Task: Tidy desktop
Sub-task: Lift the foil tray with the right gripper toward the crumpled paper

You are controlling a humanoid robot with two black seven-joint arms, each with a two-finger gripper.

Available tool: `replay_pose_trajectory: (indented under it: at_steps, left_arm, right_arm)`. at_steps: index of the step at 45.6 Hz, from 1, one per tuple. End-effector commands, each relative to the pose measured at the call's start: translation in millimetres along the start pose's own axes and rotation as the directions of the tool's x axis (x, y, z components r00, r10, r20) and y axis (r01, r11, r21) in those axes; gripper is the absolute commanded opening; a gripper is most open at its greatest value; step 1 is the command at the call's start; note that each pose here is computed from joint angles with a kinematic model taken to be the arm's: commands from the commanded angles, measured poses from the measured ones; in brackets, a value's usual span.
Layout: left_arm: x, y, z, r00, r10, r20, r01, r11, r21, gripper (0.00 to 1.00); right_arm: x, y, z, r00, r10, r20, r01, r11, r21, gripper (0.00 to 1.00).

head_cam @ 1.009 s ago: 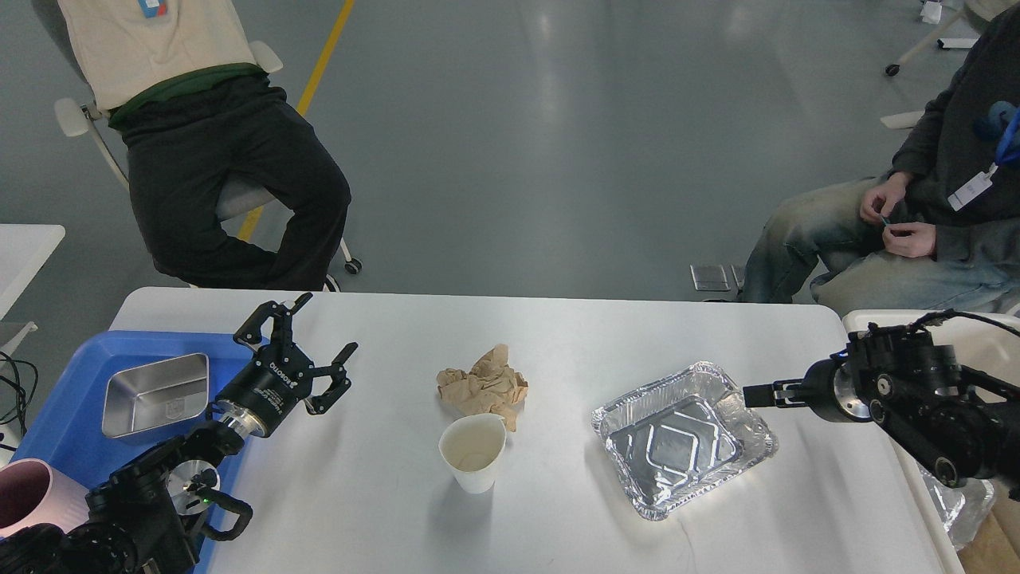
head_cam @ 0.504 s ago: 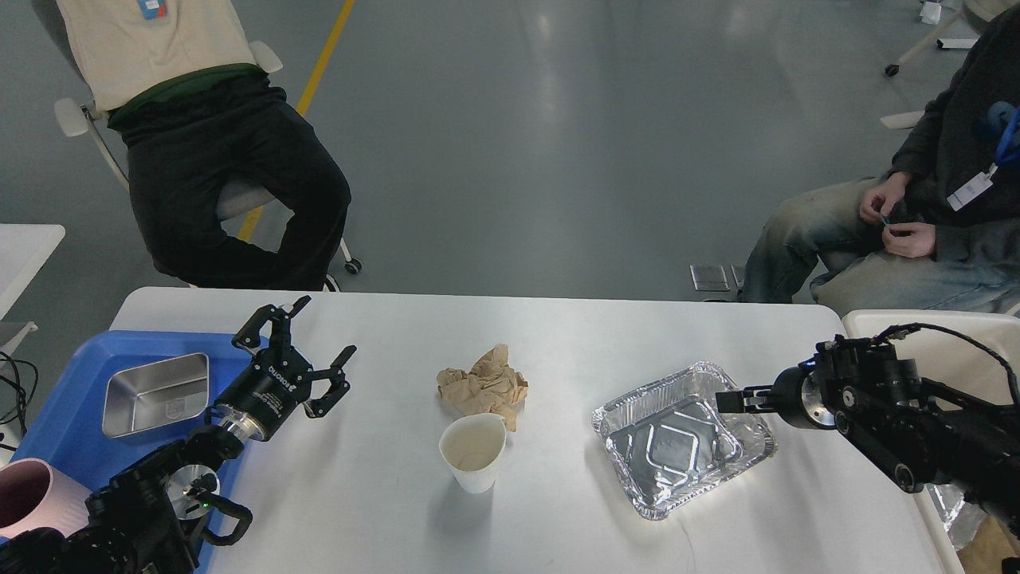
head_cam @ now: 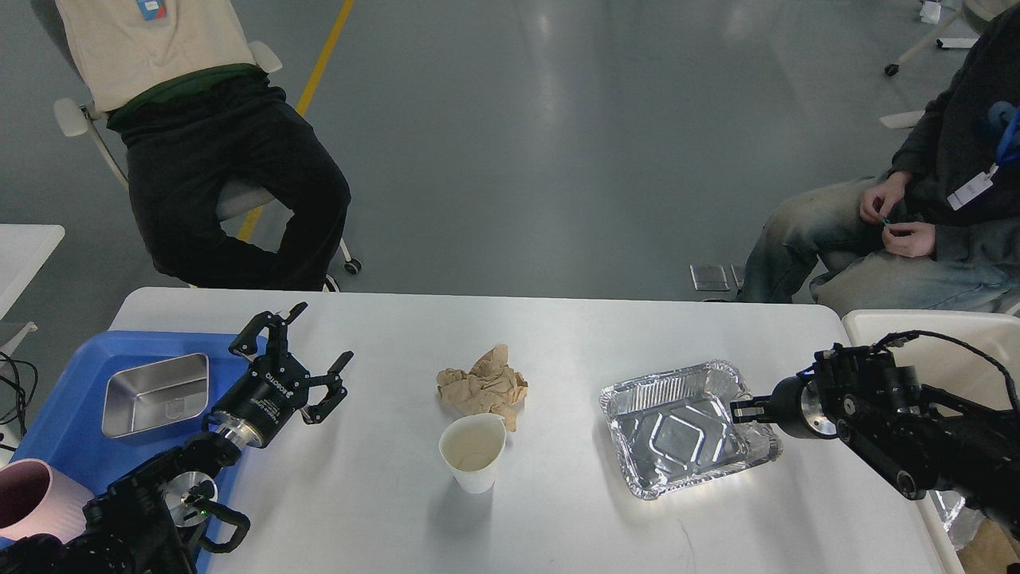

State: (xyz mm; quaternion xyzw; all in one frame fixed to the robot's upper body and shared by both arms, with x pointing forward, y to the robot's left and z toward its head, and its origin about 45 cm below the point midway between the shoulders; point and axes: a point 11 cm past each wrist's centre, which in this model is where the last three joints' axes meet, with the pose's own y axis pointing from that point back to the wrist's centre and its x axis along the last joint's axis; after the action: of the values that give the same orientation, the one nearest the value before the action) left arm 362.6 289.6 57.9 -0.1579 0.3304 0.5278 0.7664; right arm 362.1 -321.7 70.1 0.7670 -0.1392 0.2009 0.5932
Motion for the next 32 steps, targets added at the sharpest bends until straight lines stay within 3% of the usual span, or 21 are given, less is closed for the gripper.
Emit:
replay_pose_trajectory:
  at_steps: [1,9,20,32]
  left_arm:
    - [1,1,1,1.000,0.002,0.001,-0.002,1.000,-0.003,0.97]
    - [3,2,5,1.000,0.006,0.008,-0.006,1.000,-0.006,0.97]
    - [5,2,7,1.000,0.012,0.006,-0.012,1.000,-0.015,0.97]
    - [7,2,19,0.999,0.022,-0.037,-0.025,0.996,-0.084,0.97]
  right_arm:
    - [2,0,-5,1.000,-0.001,-0.002,0.001,1.000,0.011,0.00]
    - [4,6,-22,0.998,-0.064,0.010,0.063,0.995,0.076,0.00]
    - [18,72,-21,0.982,-0.189,0.003,0.187,0.972,0.144,0.00]
    - [54,132,-10,0.988,-0.155,0.005,0.154,0.983,0.098,0.00]
